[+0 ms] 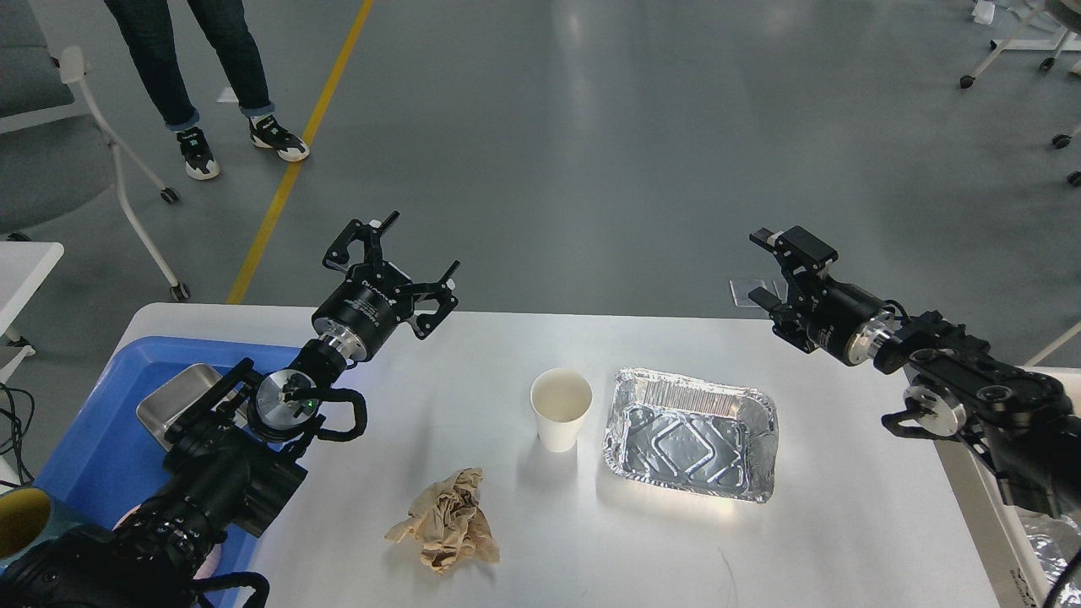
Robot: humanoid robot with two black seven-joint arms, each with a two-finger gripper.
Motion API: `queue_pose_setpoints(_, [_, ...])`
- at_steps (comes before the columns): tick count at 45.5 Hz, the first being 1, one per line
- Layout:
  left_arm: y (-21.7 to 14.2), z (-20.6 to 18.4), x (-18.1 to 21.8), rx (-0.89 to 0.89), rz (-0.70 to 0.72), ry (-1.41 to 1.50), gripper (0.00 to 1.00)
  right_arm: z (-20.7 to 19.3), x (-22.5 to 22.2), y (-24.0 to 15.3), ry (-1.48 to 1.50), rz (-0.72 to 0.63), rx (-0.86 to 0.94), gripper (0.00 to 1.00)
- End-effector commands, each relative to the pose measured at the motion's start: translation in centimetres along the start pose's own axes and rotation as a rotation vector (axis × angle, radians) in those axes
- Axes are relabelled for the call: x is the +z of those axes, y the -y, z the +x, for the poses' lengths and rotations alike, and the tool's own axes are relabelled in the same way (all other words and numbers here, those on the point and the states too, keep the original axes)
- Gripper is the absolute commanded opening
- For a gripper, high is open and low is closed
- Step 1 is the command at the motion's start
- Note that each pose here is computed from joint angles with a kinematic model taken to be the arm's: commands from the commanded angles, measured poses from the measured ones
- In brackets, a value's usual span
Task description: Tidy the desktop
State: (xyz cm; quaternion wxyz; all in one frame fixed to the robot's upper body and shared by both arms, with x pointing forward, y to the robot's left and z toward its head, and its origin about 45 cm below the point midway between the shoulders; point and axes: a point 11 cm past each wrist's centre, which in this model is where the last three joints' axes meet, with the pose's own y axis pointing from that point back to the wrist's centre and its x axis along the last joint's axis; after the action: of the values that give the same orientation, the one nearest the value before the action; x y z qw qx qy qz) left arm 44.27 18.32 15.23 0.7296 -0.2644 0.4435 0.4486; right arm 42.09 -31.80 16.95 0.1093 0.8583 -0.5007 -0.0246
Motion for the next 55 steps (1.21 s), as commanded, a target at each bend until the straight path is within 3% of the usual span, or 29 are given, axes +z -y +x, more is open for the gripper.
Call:
queue_pose_setpoints(1, [-0.1, 0.1, -0.4, 0.003, 0.010, 0.001, 0.97, -0.1, -0.6, -3.4, -0.071, -0.022, -0.050, 1.00])
queue_pose_setpoints(17, [-1.1, 1.3, -1.7, 0.031, 0.043, 0.008, 0.97, 1.4, -0.9, -13.3, -0.313, -0.172, -0.158, 1.00])
queue_pose_setpoints(28, [-1.0, 1.4, -2.9, 0.042, 0.090, 0.031, 0.97, 1.7, -3.6, -19.6, -0.459, -0.259, -0.212, 1.00])
queue_pose_setpoints(38, [-1.0, 1.5, -2.8, 0.046, 0.093, 0.040, 0.97, 4.4, -6.4, -24.7, -0.611, -0.360, -0.164, 1.00])
queue_pose_setpoints(45, [-1.0, 1.5, -2.9, 0.048, 0.096, 0.039, 0.97, 6.0, -7.8, -27.1, -0.666, -0.417, -0.116, 1.00])
queue_pose_setpoints(55, [-0.8, 1.2, -2.9, 0.043, 0.096, 0.039, 0.97, 6.3, -8.0, -27.7, -0.672, -0.432, -0.103, 1.00])
